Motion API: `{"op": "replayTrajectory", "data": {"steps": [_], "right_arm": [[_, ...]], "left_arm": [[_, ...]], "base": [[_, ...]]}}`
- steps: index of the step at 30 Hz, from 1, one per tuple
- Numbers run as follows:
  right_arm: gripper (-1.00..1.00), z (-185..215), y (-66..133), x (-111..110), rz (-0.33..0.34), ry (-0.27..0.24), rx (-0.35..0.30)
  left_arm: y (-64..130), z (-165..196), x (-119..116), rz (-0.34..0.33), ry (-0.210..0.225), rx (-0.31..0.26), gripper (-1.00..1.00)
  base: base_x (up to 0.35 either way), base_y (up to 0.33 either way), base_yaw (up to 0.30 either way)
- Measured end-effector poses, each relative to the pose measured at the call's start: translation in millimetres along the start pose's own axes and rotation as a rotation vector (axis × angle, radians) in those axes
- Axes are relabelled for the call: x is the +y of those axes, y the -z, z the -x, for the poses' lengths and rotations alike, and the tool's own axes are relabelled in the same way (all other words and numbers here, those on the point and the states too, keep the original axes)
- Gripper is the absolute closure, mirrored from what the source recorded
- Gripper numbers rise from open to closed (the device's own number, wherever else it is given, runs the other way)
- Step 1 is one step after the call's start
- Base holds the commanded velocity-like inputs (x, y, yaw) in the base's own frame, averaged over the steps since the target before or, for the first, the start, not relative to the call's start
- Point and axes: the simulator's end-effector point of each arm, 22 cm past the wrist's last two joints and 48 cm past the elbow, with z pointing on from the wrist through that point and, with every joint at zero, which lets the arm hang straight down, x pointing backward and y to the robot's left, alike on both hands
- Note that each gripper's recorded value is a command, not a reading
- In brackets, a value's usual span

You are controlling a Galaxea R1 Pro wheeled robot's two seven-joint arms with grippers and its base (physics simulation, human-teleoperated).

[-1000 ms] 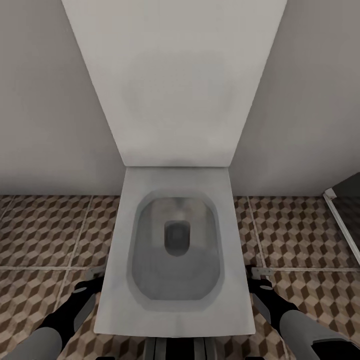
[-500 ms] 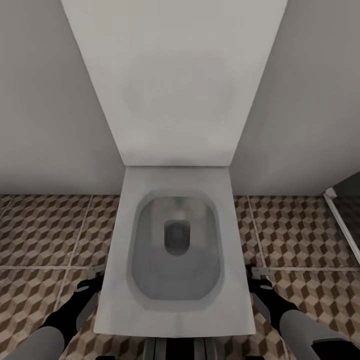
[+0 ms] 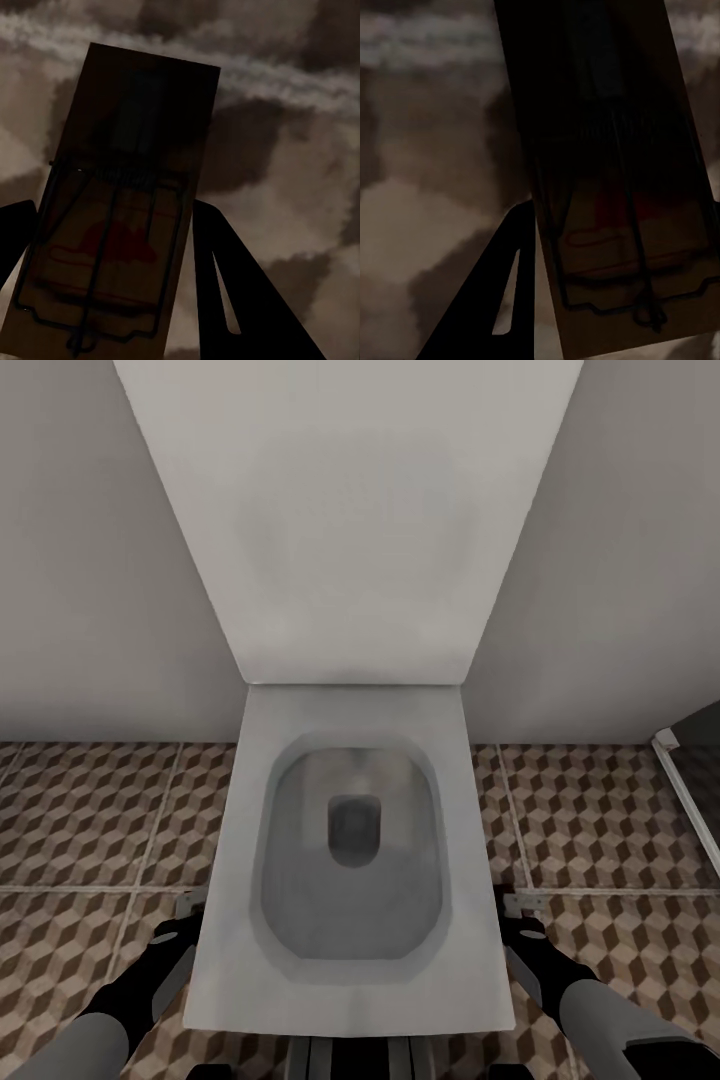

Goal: Take the four mousetraps from the cabinet in the bathroom and place them on the bathroom floor. Make sure all four end up on the same floor surface, and ensure that at least two of them are either under or directly next to the same bathroom sink.

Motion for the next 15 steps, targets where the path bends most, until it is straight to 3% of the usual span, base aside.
{"op": "replayTrajectory", "data": {"steps": [15], "right_arm": [[1.00,0.0,-0.1,0.0,0.000,-0.002,0.001]], "left_arm": [[0.0,0.3,0.1,0.000,0.000,-0.001,1.00]], "base": [[0.000,0.000,0.000]]}}
